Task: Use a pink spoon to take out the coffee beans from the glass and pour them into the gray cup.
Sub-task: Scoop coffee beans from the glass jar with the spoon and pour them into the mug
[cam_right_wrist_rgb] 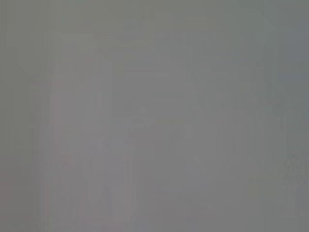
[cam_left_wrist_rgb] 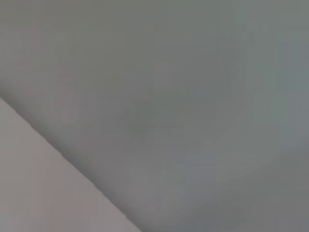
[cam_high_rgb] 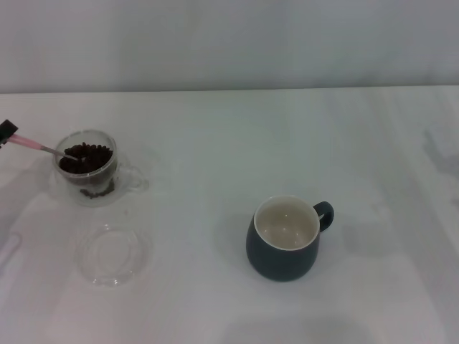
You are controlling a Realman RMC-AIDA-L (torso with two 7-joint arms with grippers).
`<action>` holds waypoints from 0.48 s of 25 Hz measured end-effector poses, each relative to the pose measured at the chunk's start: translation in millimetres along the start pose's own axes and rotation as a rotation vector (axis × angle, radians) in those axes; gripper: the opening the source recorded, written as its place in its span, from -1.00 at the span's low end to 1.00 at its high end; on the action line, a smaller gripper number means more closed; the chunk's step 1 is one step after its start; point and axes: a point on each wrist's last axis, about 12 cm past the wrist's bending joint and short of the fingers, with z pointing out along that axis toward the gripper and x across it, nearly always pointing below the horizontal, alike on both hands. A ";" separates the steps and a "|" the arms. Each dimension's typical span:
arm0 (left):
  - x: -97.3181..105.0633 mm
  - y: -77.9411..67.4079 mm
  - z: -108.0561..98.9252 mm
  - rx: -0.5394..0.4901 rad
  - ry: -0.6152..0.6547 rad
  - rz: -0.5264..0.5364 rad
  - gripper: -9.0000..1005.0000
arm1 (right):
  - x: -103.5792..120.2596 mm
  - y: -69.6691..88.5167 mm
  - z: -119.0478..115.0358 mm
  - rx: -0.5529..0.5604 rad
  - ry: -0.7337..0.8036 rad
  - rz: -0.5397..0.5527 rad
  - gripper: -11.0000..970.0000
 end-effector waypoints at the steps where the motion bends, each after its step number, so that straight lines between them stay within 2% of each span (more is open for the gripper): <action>1: 0.0 0.3 -0.5 0.000 -0.006 -0.006 -0.71 | 0.0 -0.1 0.0 0.000 0.000 0.000 0.81; 12: -0.3 3.1 -5.4 -0.002 -0.044 -0.055 -0.71 | -0.5 -0.8 1.6 0.003 0.001 -0.003 0.81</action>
